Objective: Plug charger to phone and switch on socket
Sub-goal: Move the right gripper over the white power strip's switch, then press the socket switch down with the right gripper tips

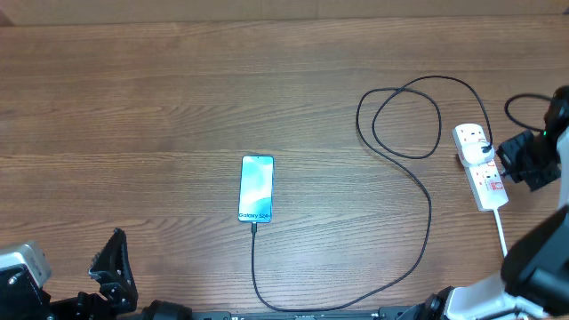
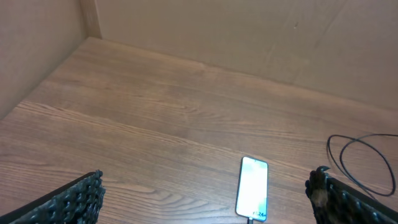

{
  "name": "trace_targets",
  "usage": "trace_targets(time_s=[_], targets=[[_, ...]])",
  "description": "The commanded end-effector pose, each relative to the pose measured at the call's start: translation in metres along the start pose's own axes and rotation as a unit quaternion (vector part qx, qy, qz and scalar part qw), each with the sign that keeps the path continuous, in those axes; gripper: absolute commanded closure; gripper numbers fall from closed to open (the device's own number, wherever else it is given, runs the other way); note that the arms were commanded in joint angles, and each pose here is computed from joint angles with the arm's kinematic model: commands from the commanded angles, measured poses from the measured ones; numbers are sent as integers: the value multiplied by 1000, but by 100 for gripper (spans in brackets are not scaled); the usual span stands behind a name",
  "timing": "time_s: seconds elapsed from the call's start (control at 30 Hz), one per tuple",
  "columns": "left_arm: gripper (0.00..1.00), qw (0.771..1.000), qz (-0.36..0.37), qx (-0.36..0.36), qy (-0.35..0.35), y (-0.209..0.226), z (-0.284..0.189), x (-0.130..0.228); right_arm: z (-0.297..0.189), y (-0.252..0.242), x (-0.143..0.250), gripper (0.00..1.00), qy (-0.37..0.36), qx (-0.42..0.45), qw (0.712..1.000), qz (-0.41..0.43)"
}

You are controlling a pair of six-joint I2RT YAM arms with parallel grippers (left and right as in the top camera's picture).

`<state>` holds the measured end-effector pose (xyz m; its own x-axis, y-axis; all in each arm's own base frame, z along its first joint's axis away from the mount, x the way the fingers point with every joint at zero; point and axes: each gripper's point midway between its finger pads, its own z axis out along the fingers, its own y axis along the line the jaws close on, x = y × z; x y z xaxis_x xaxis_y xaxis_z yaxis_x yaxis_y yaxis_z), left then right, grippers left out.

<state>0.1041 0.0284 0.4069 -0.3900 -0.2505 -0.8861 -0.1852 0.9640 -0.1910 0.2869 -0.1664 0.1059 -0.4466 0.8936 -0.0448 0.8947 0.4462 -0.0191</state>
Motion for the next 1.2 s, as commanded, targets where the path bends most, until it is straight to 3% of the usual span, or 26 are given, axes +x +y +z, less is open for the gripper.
trace_targets(time_s=[0.0, 0.33, 0.67, 1.17], targets=[[0, 1000, -2, -5, 0, 1, 2, 0, 3, 9, -12, 96, 6, 2, 1000, -22], [0, 1000, -2, -5, 0, 2, 2, 0, 17, 21, -29, 96, -9, -9, 1000, -23], [0, 1000, -2, -5, 0, 1, 2, 0, 53, 34, -27, 96, 30, -17, 999, -36], [0, 1000, -2, -5, 0, 2, 2, 0, 57, 46, -36, 96, 17, -45, 998, -45]])
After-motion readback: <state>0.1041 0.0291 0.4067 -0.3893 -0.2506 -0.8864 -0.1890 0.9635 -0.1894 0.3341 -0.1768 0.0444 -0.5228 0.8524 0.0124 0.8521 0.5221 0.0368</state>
